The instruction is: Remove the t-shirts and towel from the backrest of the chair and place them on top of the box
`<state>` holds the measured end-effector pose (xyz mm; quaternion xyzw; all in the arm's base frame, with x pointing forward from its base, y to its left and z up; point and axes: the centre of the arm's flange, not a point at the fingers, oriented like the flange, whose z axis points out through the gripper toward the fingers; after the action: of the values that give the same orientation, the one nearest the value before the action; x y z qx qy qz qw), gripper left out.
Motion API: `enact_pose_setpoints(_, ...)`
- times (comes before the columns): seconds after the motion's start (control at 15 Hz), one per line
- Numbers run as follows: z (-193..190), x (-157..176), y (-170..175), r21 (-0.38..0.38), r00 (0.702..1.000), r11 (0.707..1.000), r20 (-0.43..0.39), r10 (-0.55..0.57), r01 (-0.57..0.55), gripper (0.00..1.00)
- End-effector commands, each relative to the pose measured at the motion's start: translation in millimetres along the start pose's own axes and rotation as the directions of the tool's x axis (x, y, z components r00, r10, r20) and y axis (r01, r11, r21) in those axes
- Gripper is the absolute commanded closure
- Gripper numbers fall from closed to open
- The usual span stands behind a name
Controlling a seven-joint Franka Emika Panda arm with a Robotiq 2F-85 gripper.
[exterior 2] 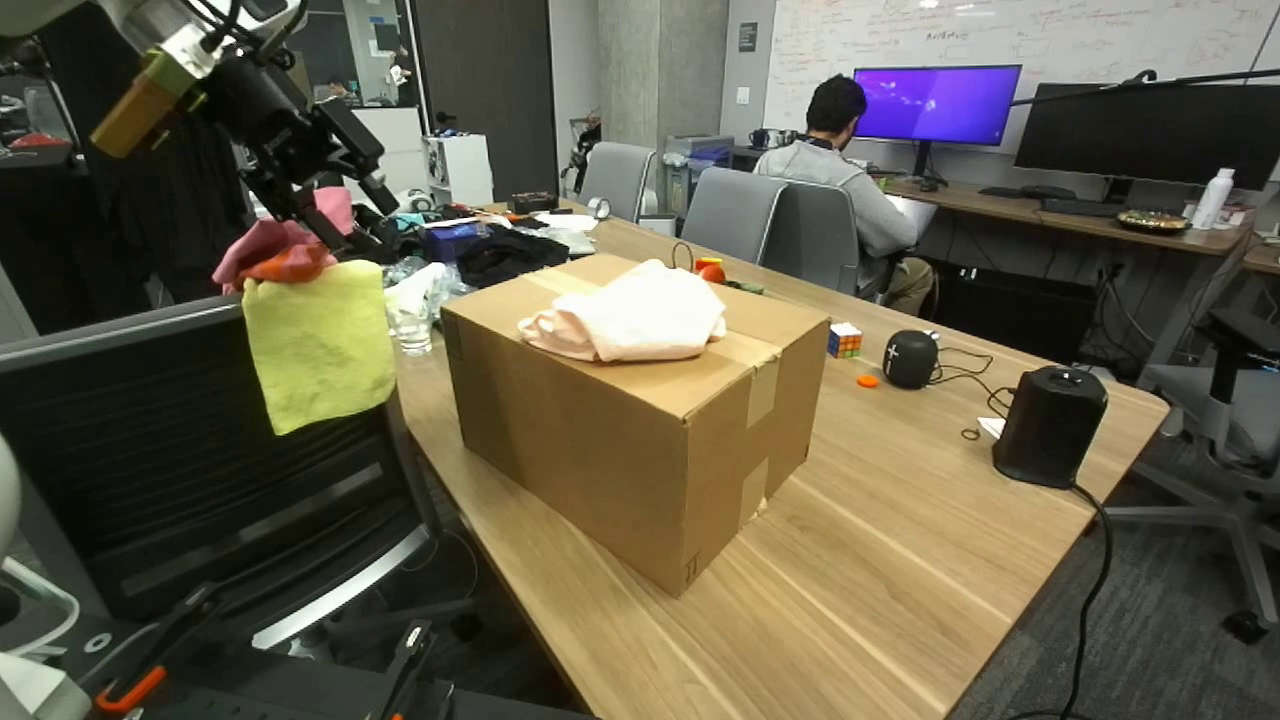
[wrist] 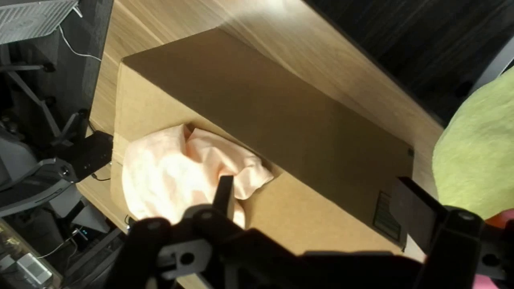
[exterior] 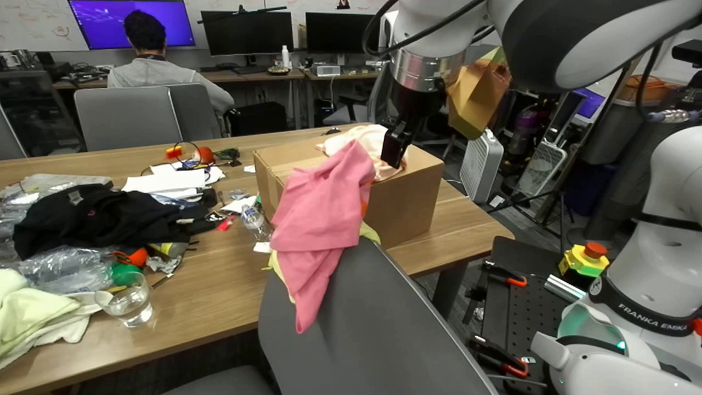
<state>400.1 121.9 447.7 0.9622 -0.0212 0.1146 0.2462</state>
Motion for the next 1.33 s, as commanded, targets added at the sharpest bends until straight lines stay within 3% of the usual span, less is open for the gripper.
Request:
enact_pose_setpoints(0.0,-25,-6,0,0.052,0.995,0.995,0.05,-0.082,0.08,0.0)
enact_pose_setpoints(0.27,-41,-17,-11,0.171,0.981,0.972,0.076,-0.18,0.165,0.0)
enact_pose_setpoints(0.6,-56,-30,-24,0.326,0.962,0.91,0.012,-0.274,0.255,0.0)
enact_pose_setpoints(1.27,-54,-45,-40,0.378,0.957,0.888,-0.221,-0.188,0.262,0.0)
